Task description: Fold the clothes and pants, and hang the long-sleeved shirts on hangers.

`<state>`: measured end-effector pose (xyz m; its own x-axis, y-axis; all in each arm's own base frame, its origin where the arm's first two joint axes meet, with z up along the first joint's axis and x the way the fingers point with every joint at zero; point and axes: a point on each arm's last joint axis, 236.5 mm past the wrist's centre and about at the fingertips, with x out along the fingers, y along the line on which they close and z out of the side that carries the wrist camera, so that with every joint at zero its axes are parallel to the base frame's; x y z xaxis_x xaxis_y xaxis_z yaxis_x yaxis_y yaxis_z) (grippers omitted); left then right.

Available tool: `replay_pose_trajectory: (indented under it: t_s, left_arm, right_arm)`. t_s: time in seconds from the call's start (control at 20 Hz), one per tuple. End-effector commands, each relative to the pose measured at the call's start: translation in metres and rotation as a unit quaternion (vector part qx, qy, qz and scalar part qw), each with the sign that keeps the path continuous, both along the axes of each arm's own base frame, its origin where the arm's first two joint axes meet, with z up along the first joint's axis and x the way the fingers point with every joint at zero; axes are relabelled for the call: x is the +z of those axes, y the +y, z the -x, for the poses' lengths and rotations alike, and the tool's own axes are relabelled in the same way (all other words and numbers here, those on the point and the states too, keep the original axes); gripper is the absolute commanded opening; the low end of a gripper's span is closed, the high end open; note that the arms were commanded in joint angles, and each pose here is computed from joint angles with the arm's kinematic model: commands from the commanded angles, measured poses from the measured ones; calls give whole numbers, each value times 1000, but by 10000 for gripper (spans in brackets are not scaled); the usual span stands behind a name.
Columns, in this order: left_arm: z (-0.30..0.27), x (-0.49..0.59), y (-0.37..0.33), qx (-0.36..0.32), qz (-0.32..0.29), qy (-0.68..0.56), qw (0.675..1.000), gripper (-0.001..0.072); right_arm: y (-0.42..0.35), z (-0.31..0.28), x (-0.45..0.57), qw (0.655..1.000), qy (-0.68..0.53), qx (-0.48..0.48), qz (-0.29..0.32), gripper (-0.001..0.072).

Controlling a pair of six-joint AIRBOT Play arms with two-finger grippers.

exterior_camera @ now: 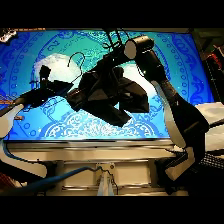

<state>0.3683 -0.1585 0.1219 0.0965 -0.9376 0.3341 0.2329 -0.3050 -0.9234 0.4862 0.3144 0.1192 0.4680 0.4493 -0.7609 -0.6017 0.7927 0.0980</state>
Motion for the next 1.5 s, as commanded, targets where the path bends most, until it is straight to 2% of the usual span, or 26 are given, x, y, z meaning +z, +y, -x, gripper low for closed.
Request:
replay_pose_trajectory:
  t_s: [0.0, 0.35, 0.7, 1.05, 1.35, 1.45]
  left_arm:
    - [6, 15, 12, 2, -16, 0, 1000, 12]
    - [15, 13, 52, 29, -55, 36, 997, 10]
    - [47, 12, 8, -32, -48, 63, 996, 10]
    - [26, 21, -2, -15, 24, 71, 997, 10]
    - [34, -17, -48, -80, 32, 134, 987, 10]
    - [27, -19, -56, -71, 54, 135, 987, 10]
  right_arm:
    - [-3, -3, 1, 1000, -3, -4, -2, 20]
    - [-2, -5, 3, 1000, -15, 6, 1, 20]
    - [-2, -7, 4, 1000, -24, 14, 7, 20]
    - [1, 15, -5, 999, 24, 30, 7, 21]
    - [3, 9, 34, 999, -27, 23, -24, 21]
    - [2, 8, 38, 999, -33, 22, -24, 21]
